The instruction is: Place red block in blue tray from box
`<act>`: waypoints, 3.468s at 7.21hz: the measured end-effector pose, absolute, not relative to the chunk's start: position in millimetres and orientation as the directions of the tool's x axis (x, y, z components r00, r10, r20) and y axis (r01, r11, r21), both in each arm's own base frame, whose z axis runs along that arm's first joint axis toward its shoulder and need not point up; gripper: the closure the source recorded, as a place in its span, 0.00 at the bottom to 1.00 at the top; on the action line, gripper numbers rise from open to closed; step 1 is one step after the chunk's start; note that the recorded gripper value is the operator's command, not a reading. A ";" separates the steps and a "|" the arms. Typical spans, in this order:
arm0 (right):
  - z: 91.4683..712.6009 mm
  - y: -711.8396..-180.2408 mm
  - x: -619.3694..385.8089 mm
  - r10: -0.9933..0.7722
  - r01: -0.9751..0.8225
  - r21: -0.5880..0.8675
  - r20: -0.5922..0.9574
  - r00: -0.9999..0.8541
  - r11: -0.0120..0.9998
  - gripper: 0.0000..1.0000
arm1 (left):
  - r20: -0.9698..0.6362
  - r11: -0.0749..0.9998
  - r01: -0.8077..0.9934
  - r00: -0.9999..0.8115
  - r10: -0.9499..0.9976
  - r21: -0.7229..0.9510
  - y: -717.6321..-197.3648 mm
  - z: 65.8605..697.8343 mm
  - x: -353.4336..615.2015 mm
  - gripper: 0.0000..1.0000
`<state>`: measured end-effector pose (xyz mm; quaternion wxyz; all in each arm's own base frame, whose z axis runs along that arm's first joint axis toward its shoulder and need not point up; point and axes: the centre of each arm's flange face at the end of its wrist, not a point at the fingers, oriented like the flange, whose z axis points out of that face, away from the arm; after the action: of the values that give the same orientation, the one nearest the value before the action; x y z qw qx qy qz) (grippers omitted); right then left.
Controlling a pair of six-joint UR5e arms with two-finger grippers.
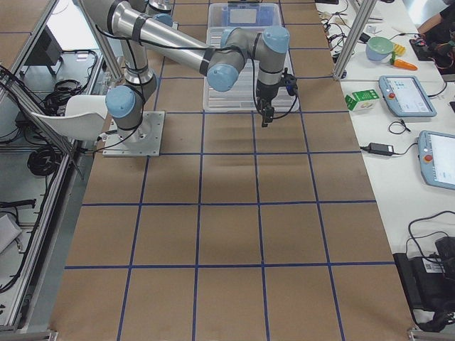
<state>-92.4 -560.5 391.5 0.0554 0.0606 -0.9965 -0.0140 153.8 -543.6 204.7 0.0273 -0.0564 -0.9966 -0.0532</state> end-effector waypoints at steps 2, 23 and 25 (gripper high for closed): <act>377.0 -564.3 -95.2 -0.108 -0.105 0.048 0.083 -0.991 0.993 0.00 | 0.049 0.988 0.111 -0.993 0.107 0.103 -544.8 228.6 147.2 0.00; 349.1 -565.9 6.2 0.114 0.114 0.073 0.002 -0.993 0.991 0.00 | 0.044 0.999 -0.028 -0.999 -0.026 -0.041 -505.9 489.9 -98.4 0.00; 348.5 -566.1 37.7 0.156 0.156 0.070 0.008 -0.988 0.985 0.00 | 0.044 0.999 -0.028 -0.999 -0.026 -0.039 -505.8 488.4 -98.4 0.00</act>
<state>37.7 -566.1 348.5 0.0013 -0.0784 -0.9963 -0.0355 -98.4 -505.8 488.4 0.0215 0.0133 -0.9995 0.0199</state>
